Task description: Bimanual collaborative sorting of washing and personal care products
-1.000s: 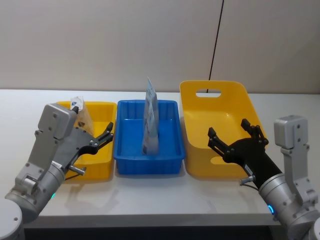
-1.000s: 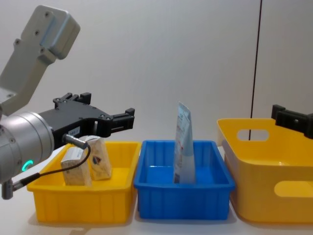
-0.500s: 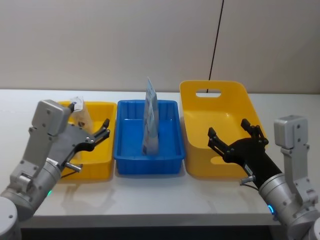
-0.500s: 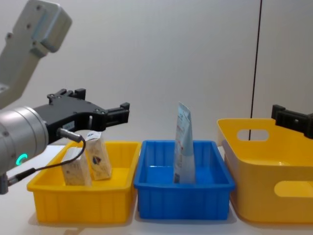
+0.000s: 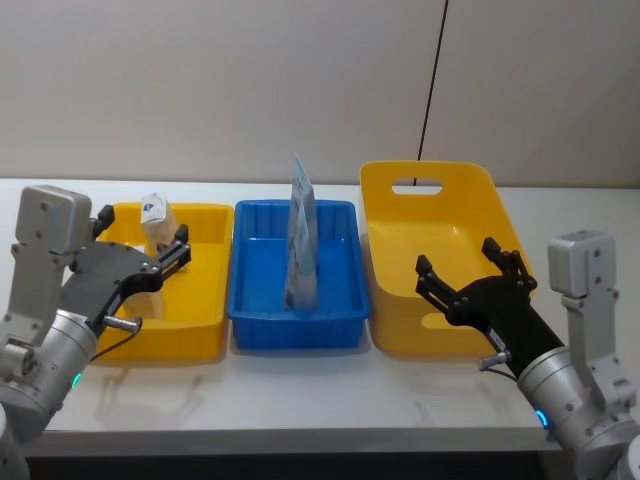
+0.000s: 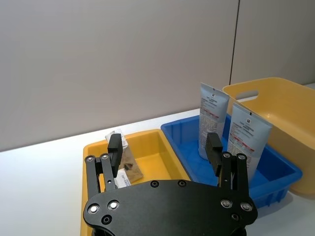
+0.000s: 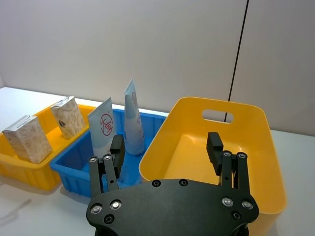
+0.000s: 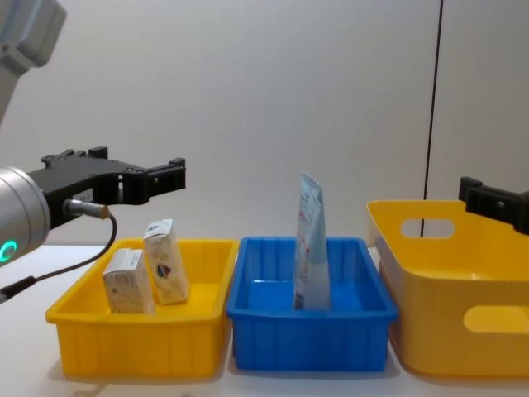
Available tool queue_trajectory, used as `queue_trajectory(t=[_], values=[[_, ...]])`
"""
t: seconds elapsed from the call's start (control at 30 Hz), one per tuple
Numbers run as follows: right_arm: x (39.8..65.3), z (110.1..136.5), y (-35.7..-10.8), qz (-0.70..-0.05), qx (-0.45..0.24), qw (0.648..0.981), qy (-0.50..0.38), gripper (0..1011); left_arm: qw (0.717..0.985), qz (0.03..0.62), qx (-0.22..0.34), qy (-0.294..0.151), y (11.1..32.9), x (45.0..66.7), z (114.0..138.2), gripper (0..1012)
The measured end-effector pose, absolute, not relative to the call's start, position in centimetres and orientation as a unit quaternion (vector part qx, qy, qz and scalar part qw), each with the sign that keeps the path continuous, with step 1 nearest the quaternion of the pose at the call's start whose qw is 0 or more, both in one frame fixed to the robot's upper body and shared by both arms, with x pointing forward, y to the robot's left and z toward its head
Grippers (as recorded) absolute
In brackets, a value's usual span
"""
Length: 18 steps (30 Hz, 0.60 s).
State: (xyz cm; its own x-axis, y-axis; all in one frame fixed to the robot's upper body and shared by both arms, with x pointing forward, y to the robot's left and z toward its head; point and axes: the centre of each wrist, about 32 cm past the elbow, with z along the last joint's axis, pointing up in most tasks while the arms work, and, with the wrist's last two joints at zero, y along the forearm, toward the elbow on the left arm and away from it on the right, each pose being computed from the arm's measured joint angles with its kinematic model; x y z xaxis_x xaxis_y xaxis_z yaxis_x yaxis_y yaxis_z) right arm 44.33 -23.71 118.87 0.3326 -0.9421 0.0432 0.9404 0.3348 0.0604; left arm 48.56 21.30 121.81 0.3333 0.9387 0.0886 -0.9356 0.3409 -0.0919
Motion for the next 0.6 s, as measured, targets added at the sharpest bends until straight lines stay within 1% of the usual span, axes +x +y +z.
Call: queue_trajectory(t=[0.2, 0.27, 0.37, 0.6], values=[[44.33, 118.87, -23.71, -0.577, 0.012, 0.816, -0.035, 1002, 0.808, 0.588, -0.014, -0.033, 21.38, 48.51, 121.99, 1001], [44.33, 118.87, -23.71, -0.577, 0.012, 0.816, -0.035, 1002, 0.807, 0.589, -0.014, -0.031, 21.37, 48.53, 122.01, 1001], [44.33, 118.87, -23.71, -0.577, 0.012, 0.816, -0.035, 1002, 0.803, 0.596, -0.010, -0.017, 21.29, 48.77, 121.99, 1002], [44.33, 118.87, -23.71, -0.577, 0.012, 0.816, -0.035, 1002, 0.797, 0.604, 0.002, 0.000, 21.09, 49.42, 121.82, 1001]])
